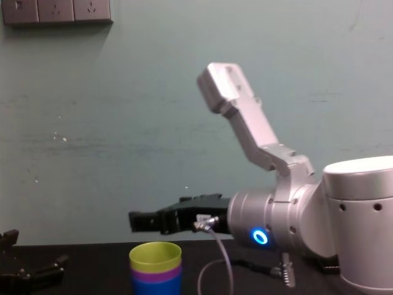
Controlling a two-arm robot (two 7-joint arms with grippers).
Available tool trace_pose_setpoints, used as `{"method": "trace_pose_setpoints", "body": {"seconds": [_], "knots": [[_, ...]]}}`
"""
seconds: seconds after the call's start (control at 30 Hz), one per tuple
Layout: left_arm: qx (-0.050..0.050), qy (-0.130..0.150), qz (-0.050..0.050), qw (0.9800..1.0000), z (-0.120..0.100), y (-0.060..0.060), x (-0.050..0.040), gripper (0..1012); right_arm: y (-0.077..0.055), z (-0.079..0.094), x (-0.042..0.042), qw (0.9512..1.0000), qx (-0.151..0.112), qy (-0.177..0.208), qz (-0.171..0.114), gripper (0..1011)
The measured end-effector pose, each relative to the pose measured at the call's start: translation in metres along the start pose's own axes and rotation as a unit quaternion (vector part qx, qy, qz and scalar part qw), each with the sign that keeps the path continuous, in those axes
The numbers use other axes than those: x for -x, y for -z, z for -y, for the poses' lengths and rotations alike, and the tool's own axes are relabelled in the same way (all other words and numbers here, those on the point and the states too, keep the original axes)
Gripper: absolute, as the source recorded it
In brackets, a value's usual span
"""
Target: Stack the three plastic cups sequentially using one hand.
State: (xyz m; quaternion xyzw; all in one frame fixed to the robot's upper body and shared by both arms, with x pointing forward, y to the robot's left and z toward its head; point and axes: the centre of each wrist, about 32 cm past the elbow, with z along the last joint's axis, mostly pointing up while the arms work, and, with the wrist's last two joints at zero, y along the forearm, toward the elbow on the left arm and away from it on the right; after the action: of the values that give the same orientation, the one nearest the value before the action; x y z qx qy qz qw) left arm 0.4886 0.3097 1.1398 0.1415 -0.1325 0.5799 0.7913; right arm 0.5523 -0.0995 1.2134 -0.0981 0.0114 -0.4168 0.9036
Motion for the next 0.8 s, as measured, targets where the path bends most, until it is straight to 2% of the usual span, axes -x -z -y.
{"method": "trace_pose_setpoints", "body": {"seconds": [0.17, 0.27, 0.53, 0.8], "knots": [[0.000, 0.000, 0.000, 1.0000, 0.000, 0.000, 0.0000, 1000, 0.002, 0.009, -0.0027, 0.9992, -0.021, 0.031, -0.013, 1000], [0.000, 0.000, 0.000, 1.0000, 0.000, 0.000, 0.0000, 1000, 0.005, 0.014, -0.0043, 0.9980, -0.026, 0.054, -0.020, 1000], [0.000, 0.000, 0.000, 1.0000, 0.000, 0.000, 0.0000, 1000, 0.018, 0.030, -0.0086, 0.9925, -0.019, 0.117, -0.031, 1000], [0.000, 0.000, 0.000, 1.0000, 0.000, 0.000, 0.0000, 1000, 0.034, 0.040, -0.0136, 0.9885, -0.003, 0.146, -0.041, 1000]]}}
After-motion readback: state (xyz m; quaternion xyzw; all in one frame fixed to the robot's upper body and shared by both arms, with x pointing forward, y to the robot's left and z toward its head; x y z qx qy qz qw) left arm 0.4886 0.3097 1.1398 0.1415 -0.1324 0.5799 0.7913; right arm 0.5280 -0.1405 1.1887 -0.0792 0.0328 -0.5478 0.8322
